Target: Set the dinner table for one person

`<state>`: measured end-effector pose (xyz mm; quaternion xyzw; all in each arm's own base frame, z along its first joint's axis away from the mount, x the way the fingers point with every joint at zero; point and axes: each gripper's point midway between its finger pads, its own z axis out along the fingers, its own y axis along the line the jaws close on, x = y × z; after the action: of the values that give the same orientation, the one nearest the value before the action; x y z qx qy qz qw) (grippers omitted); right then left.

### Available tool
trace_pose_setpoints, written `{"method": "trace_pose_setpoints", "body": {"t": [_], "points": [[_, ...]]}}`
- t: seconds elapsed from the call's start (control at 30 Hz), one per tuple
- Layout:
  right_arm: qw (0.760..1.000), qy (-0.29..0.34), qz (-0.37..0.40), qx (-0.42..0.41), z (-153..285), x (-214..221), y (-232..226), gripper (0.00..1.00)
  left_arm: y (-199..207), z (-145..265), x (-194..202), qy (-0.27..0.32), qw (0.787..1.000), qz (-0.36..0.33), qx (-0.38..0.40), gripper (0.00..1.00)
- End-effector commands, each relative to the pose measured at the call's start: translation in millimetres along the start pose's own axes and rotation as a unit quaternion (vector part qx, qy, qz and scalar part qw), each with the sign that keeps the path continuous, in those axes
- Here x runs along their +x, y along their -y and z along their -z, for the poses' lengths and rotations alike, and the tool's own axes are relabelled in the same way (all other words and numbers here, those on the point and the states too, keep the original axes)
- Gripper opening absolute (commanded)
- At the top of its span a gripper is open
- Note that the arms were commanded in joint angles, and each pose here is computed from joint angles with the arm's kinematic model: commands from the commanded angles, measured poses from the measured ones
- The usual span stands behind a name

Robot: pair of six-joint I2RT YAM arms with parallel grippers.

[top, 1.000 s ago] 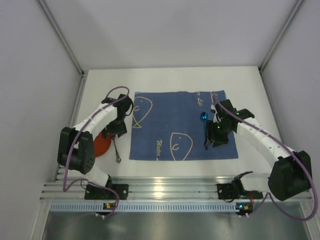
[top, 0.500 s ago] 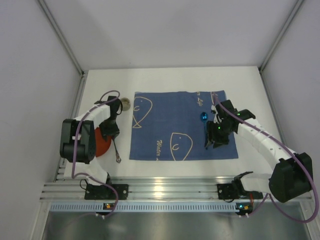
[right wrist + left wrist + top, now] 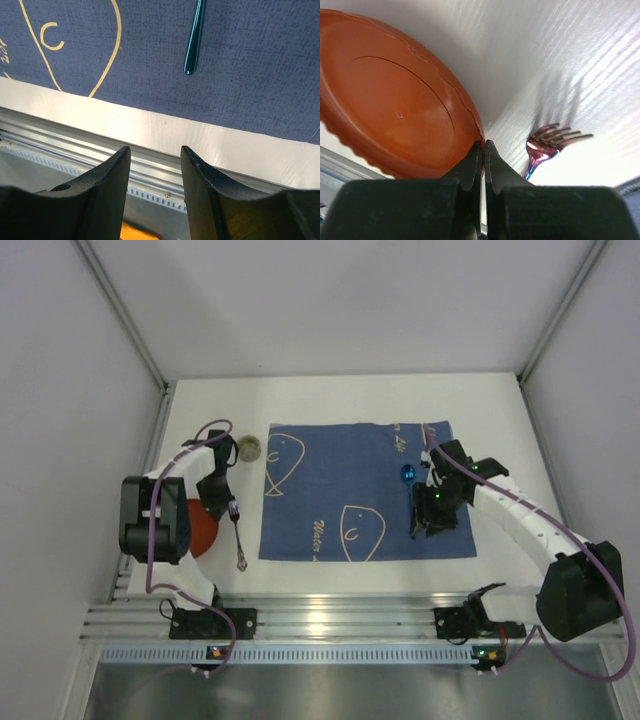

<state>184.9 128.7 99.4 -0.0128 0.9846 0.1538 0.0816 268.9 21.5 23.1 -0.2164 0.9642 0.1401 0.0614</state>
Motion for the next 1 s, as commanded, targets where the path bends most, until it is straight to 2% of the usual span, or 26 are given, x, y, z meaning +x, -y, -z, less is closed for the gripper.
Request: {"method": "trace_pose_setpoints", "body": {"t": [0.0, 0.07, 0.1, 0.2, 0.27, 0.3, 0.33, 0.37, 0.4, 0.43, 0.53, 0.57, 0.6, 0.63, 0.67, 0.7, 0.8, 0.93, 0.97], "points": [[1.0, 0.025, 0.005, -0.012, 13, -15, -9, 0.45, -5, 35, -22, 0.03, 1.0, 0.006, 0.007, 0.0], [0.999, 0.031, 0.004, -0.011, 18, -15, -9, 0.45, -2, 58, -24, 0.039, 0.999, 0.003, 0.017, 0.0], [0.999, 0.037, 0.005, -0.009, 23, -17, -10, 0.45, 7, 84, -37, 0.071, 0.997, 0.006, 0.042, 0.0], [0.997, 0.076, 0.005, -0.001, 41, -30, -12, 0.45, 58, 139, -35, 0.115, 0.988, -0.026, 0.102, 0.0], [0.993, 0.116, 0.001, 0.004, 64, -44, -15, 0.46, 111, 162, -7, 0.117, 0.981, -0.066, 0.137, 0.0], [0.992, 0.128, 0.0, 0.004, 72, -48, -16, 0.55, 131, 177, -1, 0.123, 0.977, -0.073, 0.16, 0.0], [0.99, 0.138, -0.006, 0.012, 80, -51, -15, 0.6, 166, 190, 28, 0.107, 0.969, -0.092, 0.201, 0.0], [0.987, 0.162, -0.005, 0.005, 96, -59, -21, 0.64, 186, 196, 40, 0.105, 0.964, -0.103, 0.22, 0.0], [0.985, 0.17, -0.005, 0.006, 104, -61, -22, 0.72, 211, 198, 50, 0.102, 0.96, -0.116, 0.234, 0.0], [0.985, 0.171, -0.008, 0.008, 110, -60, -23, 0.75, 242, 209, 75, 0.106, 0.949, -0.142, 0.262, 0.0], [0.984, 0.176, -0.01, 0.015, 124, -59, -22, 0.77, 303, 214, 115, 0.099, 0.935, -0.203, 0.274, 0.0], [0.984, 0.179, -0.012, 0.019, 126, -57, -20, 0.78, 322, 193, 128, 0.087, 0.937, -0.223, 0.255, 0.0], [0.984, 0.178, -0.013, 0.02, 126, -53, -19, 0.78, 343, 212, 129, 0.099, 0.928, -0.227, 0.28, 0.0], [0.984, 0.178, -0.015, 0.019, 126, -50, -18, 0.78, 353, 213, 142, 0.095, 0.924, -0.243, 0.279, 0.0], [0.984, 0.176, -0.016, 0.02, 124, -44, -15, 0.78, 367, 196, 150, 0.086, 0.926, -0.252, 0.266, 0.0], [0.984, 0.174, -0.017, 0.02, 123, -40, -13, 0.79, 382, 211, 150, 0.088, 0.919, -0.25, 0.291, 0.0], [0.985, 0.169, -0.024, 0.026, 120, -24, -6, 0.78, 403, 199, 163, 0.063, 0.919, -0.242, 0.306, 0.0], [0.985, 0.17, -0.027, 0.033, 119, -9, 3, 0.79, 410, 185, 168, 0.058, 0.919, -0.239, 0.307, 0.0], [0.984, 0.17, -0.028, 0.035, 118, -6, 5, 0.79, 411, 186, 169, 0.057, 0.918, -0.24, 0.311, 0.11]]}}
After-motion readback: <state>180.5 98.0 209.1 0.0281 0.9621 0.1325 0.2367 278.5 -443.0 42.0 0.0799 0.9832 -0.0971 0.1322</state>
